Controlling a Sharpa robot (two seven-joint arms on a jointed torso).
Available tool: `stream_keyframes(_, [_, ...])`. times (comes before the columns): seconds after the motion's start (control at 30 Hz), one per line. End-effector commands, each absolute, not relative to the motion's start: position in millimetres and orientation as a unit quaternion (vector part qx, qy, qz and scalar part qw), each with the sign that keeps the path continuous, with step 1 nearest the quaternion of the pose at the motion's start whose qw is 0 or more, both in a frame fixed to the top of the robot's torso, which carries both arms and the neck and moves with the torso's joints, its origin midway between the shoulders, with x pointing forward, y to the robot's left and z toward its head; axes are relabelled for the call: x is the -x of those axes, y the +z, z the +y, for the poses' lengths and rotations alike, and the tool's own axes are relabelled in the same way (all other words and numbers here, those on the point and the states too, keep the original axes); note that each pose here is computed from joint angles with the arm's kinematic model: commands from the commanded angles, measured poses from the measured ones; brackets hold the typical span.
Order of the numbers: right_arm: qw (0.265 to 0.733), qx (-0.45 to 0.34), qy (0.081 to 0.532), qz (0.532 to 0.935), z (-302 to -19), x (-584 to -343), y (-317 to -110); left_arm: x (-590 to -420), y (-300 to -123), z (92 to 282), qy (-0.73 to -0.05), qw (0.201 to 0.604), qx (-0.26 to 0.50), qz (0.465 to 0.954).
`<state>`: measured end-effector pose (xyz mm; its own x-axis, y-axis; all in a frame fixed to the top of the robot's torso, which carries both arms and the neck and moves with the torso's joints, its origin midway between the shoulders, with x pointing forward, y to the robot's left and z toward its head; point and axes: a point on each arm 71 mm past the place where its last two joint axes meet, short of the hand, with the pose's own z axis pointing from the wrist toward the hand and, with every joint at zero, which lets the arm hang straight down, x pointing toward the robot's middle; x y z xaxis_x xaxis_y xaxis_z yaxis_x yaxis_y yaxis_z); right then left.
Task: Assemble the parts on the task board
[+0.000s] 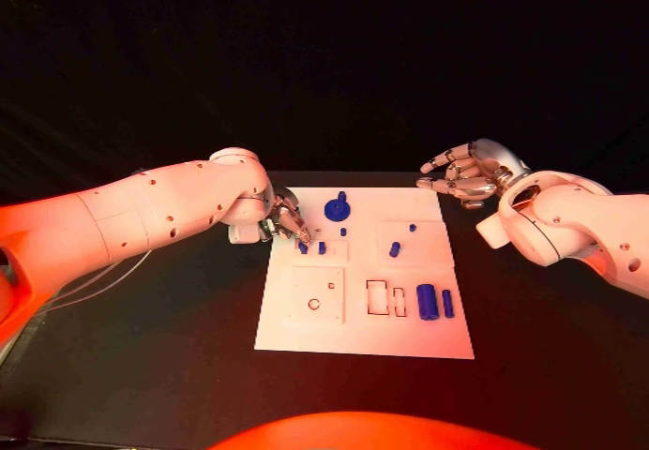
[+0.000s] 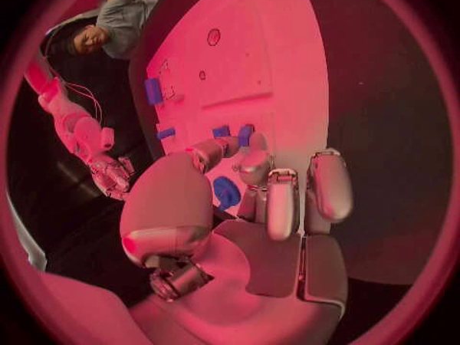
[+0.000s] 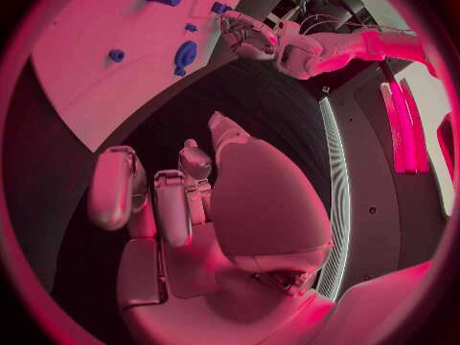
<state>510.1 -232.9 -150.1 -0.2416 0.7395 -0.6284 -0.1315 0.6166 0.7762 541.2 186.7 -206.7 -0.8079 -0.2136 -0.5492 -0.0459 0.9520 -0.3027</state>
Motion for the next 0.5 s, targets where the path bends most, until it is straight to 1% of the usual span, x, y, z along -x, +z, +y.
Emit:
stream_keyframes(0.03, [0.575,-0.219,0.380,0.691,-232.3,-509.8,-150.0,-537.4,-212.8,183.4,-0.136,0.292,0.060,0.945])
stream_keyframes(0.5, [0.575,-0.218,0.381,0.690,-232.1,-509.8,-150.0,-538.6,-212.6,186.0,-0.129,0.304,0.057,0.942])
